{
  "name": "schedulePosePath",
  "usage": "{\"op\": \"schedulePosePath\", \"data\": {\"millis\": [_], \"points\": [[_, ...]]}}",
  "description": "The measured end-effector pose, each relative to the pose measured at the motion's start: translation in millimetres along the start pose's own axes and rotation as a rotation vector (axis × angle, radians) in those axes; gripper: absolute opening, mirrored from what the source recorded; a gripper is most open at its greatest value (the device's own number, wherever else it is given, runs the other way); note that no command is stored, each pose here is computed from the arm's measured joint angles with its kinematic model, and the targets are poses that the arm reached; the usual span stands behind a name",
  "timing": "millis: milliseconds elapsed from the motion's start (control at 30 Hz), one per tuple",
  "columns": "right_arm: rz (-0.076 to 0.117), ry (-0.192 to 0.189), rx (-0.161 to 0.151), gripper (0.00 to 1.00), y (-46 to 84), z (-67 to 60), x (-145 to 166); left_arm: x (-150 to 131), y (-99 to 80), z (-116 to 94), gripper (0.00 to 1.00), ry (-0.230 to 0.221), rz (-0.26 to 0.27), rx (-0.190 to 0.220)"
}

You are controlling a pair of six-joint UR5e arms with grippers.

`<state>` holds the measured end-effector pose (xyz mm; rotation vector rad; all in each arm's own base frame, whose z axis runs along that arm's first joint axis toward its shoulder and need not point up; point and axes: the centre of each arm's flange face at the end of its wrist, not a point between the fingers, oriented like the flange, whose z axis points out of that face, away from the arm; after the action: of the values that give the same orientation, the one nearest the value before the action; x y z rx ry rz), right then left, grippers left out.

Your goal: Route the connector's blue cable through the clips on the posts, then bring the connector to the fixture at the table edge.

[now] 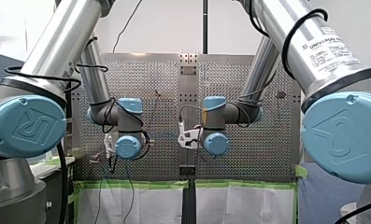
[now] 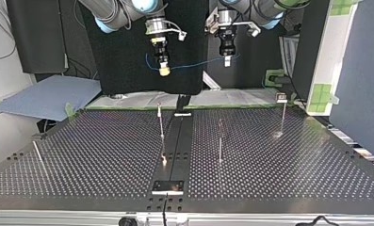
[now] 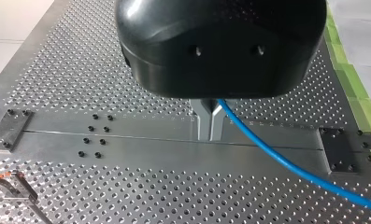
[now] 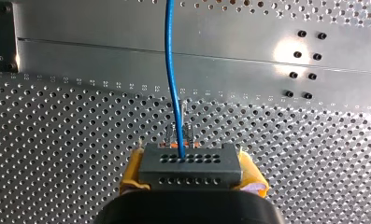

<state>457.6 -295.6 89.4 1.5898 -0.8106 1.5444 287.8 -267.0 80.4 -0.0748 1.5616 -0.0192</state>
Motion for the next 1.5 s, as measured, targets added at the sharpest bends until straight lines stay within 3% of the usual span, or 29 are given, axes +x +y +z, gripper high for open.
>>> {"op": "schedulePosePath", "data": {"millis": [1200, 1500], "points": [[0.0, -0.001, 0.0, 0.02, -0.2, -0.5, -0.3, 0.0, -0.1, 0.0, 0.0, 0.0, 0.002, 0.001], [-0.02, -0.066, 0.011, 0.02, -3.6, -14.9, -33.1, 0.0, -0.2, 0.0, 0.0, 0.0, 0.003, 0.002]]}}
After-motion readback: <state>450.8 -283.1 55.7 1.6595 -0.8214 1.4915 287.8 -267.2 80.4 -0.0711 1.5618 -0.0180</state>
